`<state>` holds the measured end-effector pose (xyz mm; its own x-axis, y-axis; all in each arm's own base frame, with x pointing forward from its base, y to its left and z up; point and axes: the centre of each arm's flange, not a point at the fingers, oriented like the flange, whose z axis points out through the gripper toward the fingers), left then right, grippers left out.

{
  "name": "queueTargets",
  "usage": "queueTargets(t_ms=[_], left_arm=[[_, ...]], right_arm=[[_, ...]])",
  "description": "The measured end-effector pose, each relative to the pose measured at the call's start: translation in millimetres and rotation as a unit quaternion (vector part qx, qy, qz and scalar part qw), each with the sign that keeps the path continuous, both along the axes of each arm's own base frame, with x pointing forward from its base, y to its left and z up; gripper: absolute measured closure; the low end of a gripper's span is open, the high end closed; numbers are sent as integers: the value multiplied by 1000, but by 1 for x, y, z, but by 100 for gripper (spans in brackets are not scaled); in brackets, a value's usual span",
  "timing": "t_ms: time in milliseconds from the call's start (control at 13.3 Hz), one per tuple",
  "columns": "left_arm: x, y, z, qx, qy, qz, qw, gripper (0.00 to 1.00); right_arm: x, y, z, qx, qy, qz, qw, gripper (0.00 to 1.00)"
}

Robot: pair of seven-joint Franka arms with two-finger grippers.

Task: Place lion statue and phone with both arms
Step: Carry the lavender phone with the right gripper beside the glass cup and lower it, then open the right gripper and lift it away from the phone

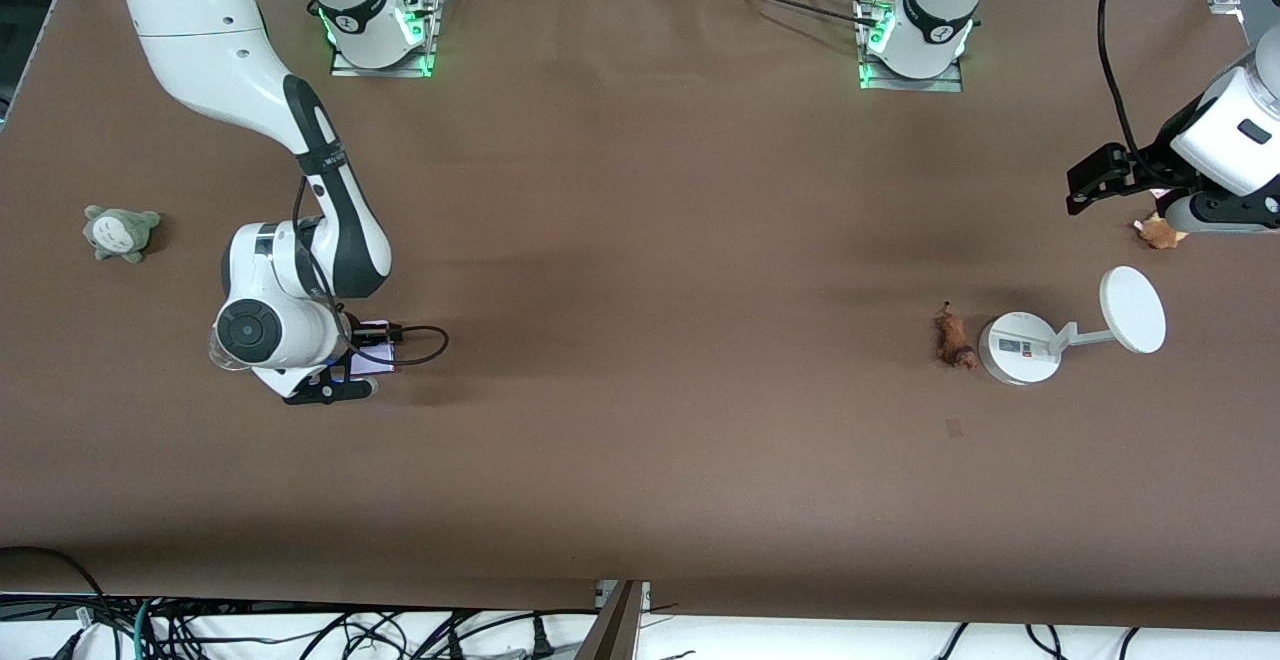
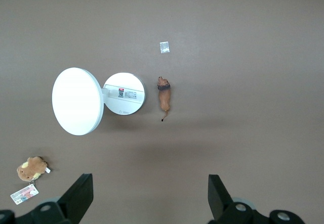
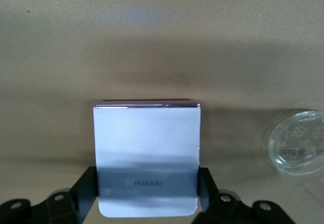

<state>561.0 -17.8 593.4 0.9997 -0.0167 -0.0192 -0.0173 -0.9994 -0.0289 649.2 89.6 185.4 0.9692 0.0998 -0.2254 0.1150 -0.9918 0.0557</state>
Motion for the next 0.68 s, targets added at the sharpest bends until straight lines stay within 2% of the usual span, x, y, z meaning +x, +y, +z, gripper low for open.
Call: queueTargets(t_ms=[75, 150, 376, 676], left_arm=[[0, 0, 0, 0, 0, 0, 1000, 0], [0, 0, 0, 0, 0, 0, 1000, 0], [0, 0, 0, 0, 0, 0, 1000, 0], [0, 0, 0, 0, 0, 0, 1000, 0]], right_arm=[[0, -1, 0, 0, 1, 1, 1000, 3], [1, -1, 1, 1, -1, 1, 1000, 0], [14, 3, 33, 5, -8, 6, 1000, 0], [45, 3, 136, 5, -19, 7, 1000, 0]])
